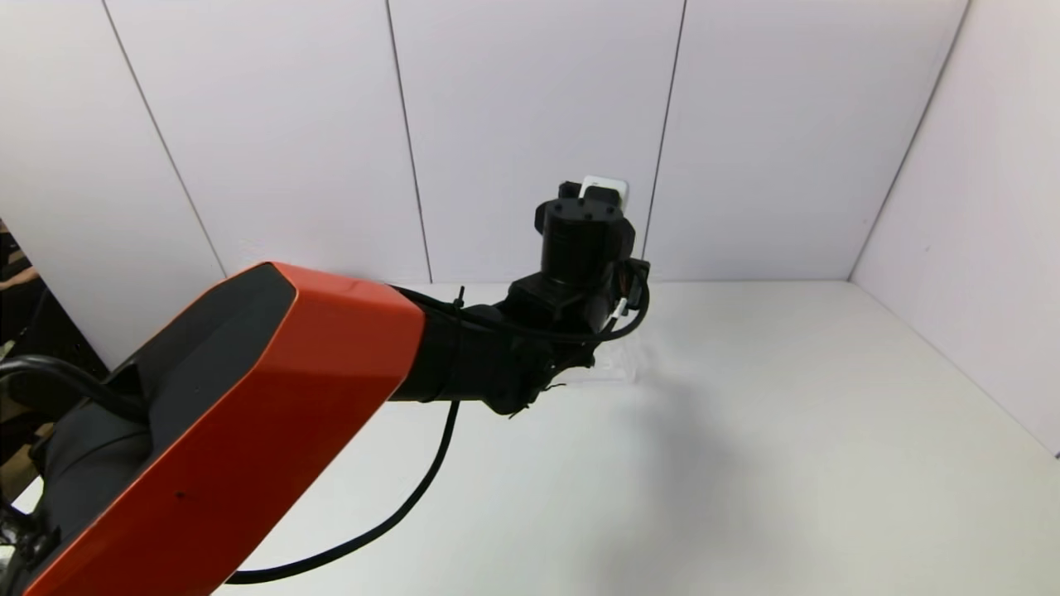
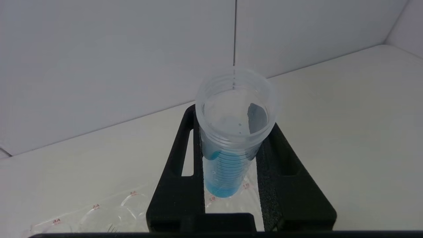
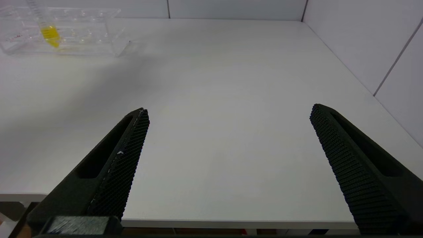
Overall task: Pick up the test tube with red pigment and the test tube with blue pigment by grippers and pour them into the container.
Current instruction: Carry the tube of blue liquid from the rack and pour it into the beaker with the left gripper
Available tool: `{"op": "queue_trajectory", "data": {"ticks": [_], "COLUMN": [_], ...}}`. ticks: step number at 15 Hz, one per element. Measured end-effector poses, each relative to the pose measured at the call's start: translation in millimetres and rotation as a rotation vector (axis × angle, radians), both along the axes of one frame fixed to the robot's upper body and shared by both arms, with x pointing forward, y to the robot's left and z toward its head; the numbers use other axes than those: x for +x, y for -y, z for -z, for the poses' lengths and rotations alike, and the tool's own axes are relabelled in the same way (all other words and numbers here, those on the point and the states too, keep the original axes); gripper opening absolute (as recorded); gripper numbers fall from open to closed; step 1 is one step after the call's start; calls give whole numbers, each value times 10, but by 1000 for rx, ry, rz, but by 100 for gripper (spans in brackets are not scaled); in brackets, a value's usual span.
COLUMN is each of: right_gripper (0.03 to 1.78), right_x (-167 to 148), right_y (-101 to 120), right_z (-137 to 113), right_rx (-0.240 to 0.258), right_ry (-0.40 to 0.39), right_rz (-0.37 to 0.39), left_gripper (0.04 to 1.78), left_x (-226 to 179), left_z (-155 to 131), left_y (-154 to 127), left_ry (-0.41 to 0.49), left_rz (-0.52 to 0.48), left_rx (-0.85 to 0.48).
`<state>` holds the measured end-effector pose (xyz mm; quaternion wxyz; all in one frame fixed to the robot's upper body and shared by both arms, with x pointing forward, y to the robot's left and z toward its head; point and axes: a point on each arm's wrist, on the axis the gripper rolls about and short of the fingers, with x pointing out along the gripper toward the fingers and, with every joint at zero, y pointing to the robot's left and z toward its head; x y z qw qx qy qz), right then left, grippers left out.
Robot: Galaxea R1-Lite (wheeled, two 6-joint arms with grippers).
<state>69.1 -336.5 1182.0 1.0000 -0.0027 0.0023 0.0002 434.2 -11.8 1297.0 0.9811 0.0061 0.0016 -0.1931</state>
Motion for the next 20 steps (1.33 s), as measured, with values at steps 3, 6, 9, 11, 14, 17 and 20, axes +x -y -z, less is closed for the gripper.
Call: {"op": "queue_trajectory", "data": {"ticks": [3, 6, 9, 11, 14, 17, 20], "right_gripper": [178, 178, 177, 178, 178, 178, 178], "right_x": [0, 0, 0, 0, 0, 0, 0], "right_y": [0, 0, 0, 0, 0, 0, 0], "right_z": [0, 0, 0, 0, 0, 0, 0], "right_rx": [0, 0, 0, 0, 0, 0, 0], "right_ry": [0, 0, 0, 0, 0, 0, 0], "right_rz": [0, 0, 0, 0, 0, 0, 0], "left_gripper": [46, 46, 46, 46, 46, 46, 46], "left_x": [-57, -149, -242, -251, -257, -284, -237], "left_z": [-206, -440, -628, -762, -922, -959, -945], "left_y": [-80, -185, -353, -519, -772, -990, -1307], "left_ry": [29, 61, 84, 102, 107, 78, 59], "left_rz": [-14, -16, -46, -87, -132, -164, -232], "left_rx": [-11, -30, -34, -24, -7, 24, 43]}}
